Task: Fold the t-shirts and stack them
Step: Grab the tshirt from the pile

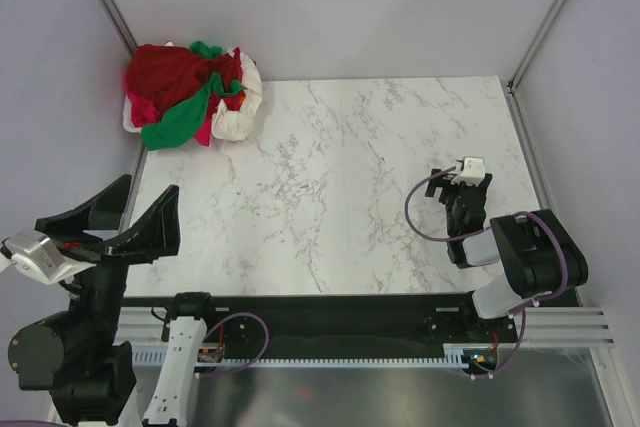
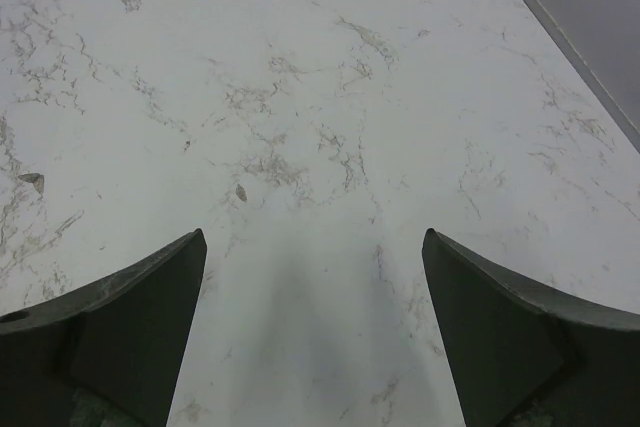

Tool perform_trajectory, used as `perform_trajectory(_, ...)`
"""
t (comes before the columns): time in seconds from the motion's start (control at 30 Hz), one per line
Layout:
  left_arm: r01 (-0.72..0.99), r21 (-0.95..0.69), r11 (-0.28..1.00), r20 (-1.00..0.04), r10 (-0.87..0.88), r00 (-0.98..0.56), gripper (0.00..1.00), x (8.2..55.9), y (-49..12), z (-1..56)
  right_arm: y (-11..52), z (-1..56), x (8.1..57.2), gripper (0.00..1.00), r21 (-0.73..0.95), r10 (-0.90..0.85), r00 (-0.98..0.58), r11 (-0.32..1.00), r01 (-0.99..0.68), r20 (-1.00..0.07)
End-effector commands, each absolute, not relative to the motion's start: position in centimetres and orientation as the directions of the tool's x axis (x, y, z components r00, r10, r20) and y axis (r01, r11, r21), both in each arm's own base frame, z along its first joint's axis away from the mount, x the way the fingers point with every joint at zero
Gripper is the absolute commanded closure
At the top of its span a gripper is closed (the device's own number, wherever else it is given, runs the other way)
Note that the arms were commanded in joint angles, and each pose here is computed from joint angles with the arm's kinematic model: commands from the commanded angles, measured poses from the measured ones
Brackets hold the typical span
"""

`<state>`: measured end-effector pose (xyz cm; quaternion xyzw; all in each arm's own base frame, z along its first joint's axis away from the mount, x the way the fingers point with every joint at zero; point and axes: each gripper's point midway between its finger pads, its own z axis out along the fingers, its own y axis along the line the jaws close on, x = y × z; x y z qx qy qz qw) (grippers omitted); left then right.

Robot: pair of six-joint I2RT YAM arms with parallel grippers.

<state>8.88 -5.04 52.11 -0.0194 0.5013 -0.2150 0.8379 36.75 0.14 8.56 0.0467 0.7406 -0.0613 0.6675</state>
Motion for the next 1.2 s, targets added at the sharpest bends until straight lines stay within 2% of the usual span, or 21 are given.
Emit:
perform_trajectory(0.0,0.309,-0.210,0.928,-0.847,-0.330,0.417,0.00,8.9,-4.5,51.0,0.0,9.7,37.1,0.02,-0.023,-0.012,-0.066,0.987,0.161,-0.998)
perform_trajectory(0.27,0.338,-0.225,0.914,-0.874,-0.342,0.345,0.00,11.6,-5.1,48.1,-0.1,9.7,37.1,0.02,-0.023,-0.012,-0.066,0.986,0.164,-0.998)
perform_trajectory(0.6,0.294,-0.294,0.909,-0.947,-0.319,0.037,0.02,19.3,-6.2,40.7,0.0,9.6,37.1,0.02,-0.024,-0.013,-0.069,0.987,0.159,-0.998)
perform_trajectory(0.77,0.074,-0.325,0.943,-0.931,-0.306,-0.196,0.00,25.7,-4.3,37.4,-0.1,9.8,37.3,0.02,-0.022,-0.012,-0.063,0.987,0.160,-0.998)
perform_trajectory(0.83,-0.014,-0.314,0.949,-0.909,-0.304,-0.285,0.00,27.6,-3.5,35.9,0.2,10.8,36.8,0.02,-0.011,-0.007,-0.027,0.987,0.160,-1.000)
perform_trajectory(0.87,-0.111,-0.273,0.956,-0.882,-0.294,-0.367,0.00,30.3,-2.5,33.6,0.4,11.2,36.5,0.02,-0.025,-0.021,-0.023,0.987,0.160,-1.000)
perform_trajectory(0.9,-0.129,-0.249,0.960,-0.880,-0.280,-0.383,0.00,31.1,-2.1,34.6,0.1,11.3,36.1,0.02,-0.062,-0.052,-0.052,0.977,0.203,-0.997)
perform_trajectory(0.93,-0.157,-0.230,0.961,-0.864,-0.275,-0.421,0.00,32.0,-1.9,34.1,2.1,14.7,35.8,0.02,-0.057,-0.060,0.010,0.983,0.172,-0.998)
perform_trajectory(0.97,-0.187,-0.219,0.958,-0.873,-0.278,-0.402,0.03,33.4,-1.3,36.1,2.2,15.9,35.8,0.02,0.042,0.039,0.019,0.977,0.211,-0.999)
perform_trajectory(1.0,-0.199,-0.185,0.962,-0.841,-0.260,-0.474,0.03,35.9,-1.5,34.2,1.4,13.9,34.9,0.02,0.083,0.118,-0.106,0.953,0.291,-0.987)
perform_trajectory(1.03,-0.199,-0.169,0.965,-0.822,-0.249,-0.512,0.06,36.9,-1.6,33.6,2.2,19.9,35.8,0.02,0.258,0.266,0.006,0.929,0.265,-0.964)
perform_trajectory(1.07,-0.185,-0.168,0.968,-0.820,-0.242,-0.519,0.11,38.0,-1.8,33.9,3.3,21.4,35.8,0.02,0.365,0.372,0.011,0.903,0.228,-0.928)
perform_trajectory(1.1,-0.191,-0.161,0.968,-0.825,-0.238,-0.512,0.12,40.0,-1.8,34.4,4.1,20.8,35.2,0.02,0.398,0.420,-0.060,0.890,0.223,-0.905)
perform_trajectory(1.17,-0.251,-0.150,0.956,-0.858,-0.252,-0.447,0.08,41.6,-0.7,36.6,6.5,22.6,34.5,0.02,0.550,0.562,-0.085,0.825,0.130,-0.822)
